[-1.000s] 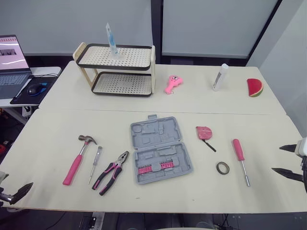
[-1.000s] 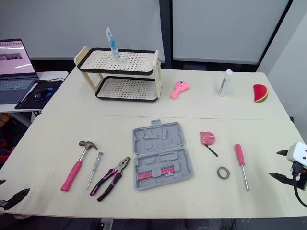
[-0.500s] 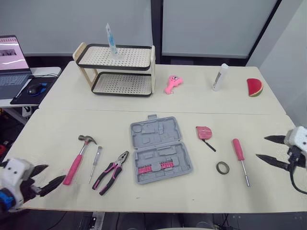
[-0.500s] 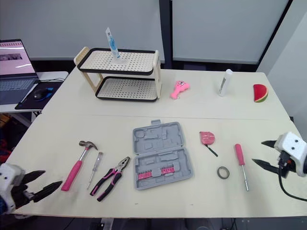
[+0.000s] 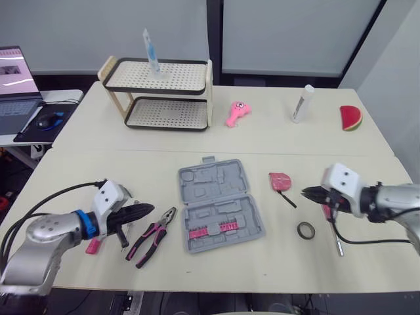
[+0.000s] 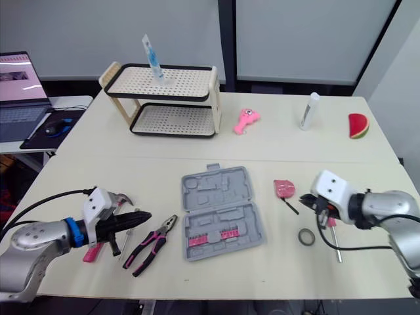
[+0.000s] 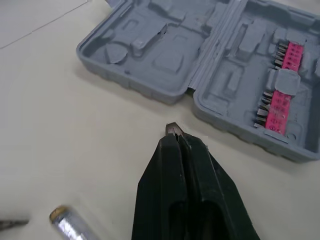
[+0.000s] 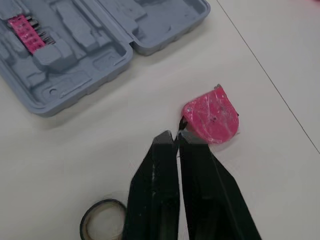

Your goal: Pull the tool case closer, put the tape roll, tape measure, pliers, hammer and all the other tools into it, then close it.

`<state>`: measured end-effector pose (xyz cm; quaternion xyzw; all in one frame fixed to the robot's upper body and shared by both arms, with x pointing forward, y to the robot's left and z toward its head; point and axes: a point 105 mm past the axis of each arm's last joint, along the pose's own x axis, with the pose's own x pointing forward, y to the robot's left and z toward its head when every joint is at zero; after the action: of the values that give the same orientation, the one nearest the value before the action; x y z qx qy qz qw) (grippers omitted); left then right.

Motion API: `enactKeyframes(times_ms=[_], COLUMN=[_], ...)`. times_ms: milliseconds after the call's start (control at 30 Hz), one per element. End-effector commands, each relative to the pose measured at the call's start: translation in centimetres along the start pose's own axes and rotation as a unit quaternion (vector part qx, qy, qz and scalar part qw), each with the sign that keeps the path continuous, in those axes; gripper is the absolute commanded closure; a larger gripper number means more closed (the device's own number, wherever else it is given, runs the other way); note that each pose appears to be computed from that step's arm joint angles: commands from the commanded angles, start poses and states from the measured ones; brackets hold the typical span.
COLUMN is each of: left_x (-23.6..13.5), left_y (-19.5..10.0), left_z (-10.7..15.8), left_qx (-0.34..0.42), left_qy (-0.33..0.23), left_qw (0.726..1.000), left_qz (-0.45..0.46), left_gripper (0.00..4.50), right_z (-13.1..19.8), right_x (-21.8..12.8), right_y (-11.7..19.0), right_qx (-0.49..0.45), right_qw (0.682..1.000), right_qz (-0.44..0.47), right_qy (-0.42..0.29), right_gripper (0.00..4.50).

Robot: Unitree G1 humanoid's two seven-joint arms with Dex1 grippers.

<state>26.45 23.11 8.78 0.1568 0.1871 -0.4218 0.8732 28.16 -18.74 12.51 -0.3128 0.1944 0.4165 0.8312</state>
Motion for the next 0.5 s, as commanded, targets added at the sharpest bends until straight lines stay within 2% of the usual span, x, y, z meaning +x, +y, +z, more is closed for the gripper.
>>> enactKeyframes(times_ms=[33, 500], left_x=[1.6, 6.1], left_y=[0.1, 0.2], left_z=[0.1, 0.1], left_qx=[0.023, 0.084], left_qy=[0.017, 0.058], left_qw=[0.999, 0.992], left_qz=[-0.023, -0.078], left_gripper=[4.5, 4.5], right_z=[0.5, 1.3], right_x=[2.0, 8.0], right_y=[0.1, 0.2], right_qx=[-0.011, -0.025], right_qw=[1.0, 0.999], right_qz=[-0.001, 0.021], right_qy=[0.013, 0.024], right_gripper=[4.49, 4.49])
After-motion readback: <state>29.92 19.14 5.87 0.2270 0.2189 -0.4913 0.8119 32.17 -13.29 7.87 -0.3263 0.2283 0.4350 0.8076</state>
